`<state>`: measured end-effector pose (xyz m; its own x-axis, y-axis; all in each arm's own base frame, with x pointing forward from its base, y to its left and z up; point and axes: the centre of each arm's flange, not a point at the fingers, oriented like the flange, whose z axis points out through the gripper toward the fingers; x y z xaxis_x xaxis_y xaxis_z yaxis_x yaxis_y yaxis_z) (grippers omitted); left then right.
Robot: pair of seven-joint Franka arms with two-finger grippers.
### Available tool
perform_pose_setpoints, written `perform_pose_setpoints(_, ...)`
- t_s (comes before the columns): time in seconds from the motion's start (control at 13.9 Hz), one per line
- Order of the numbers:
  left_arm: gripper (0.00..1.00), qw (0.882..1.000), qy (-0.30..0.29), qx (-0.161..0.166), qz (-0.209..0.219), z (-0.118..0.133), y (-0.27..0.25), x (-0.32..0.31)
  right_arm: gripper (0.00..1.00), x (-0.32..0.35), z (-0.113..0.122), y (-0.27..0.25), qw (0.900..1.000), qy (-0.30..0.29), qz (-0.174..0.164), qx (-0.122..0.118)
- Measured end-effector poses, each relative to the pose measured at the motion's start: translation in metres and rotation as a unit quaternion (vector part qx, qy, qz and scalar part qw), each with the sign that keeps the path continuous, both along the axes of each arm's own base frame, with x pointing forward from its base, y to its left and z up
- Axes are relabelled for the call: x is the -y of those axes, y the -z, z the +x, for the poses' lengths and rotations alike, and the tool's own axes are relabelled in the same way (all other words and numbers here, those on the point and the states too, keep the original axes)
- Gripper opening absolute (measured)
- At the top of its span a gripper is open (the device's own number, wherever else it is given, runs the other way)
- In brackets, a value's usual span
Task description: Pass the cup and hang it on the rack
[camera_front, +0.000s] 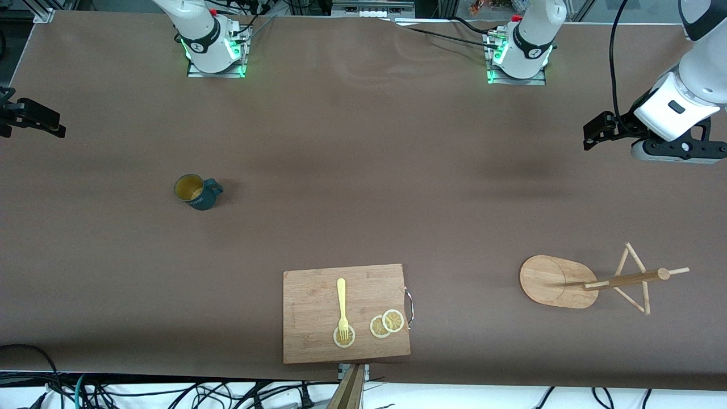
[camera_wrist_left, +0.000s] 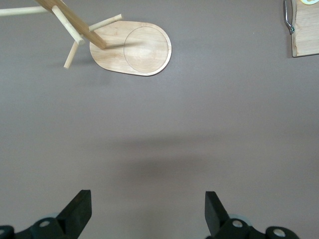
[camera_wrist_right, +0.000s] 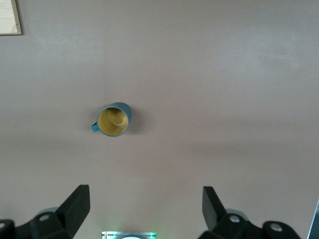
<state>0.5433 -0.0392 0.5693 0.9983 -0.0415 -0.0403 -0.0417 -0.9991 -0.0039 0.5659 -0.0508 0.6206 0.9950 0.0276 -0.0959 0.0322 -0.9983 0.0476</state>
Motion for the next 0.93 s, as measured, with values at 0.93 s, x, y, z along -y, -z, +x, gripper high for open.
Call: perform_pose_setpoints(0.93,1.0,1.0,-0.001,-0.001,0.0,0.0,0.0001,-0.0013,1.0,0.0001,0.0032,-0.0005,1.0,-0.001,-0.001,0.01)
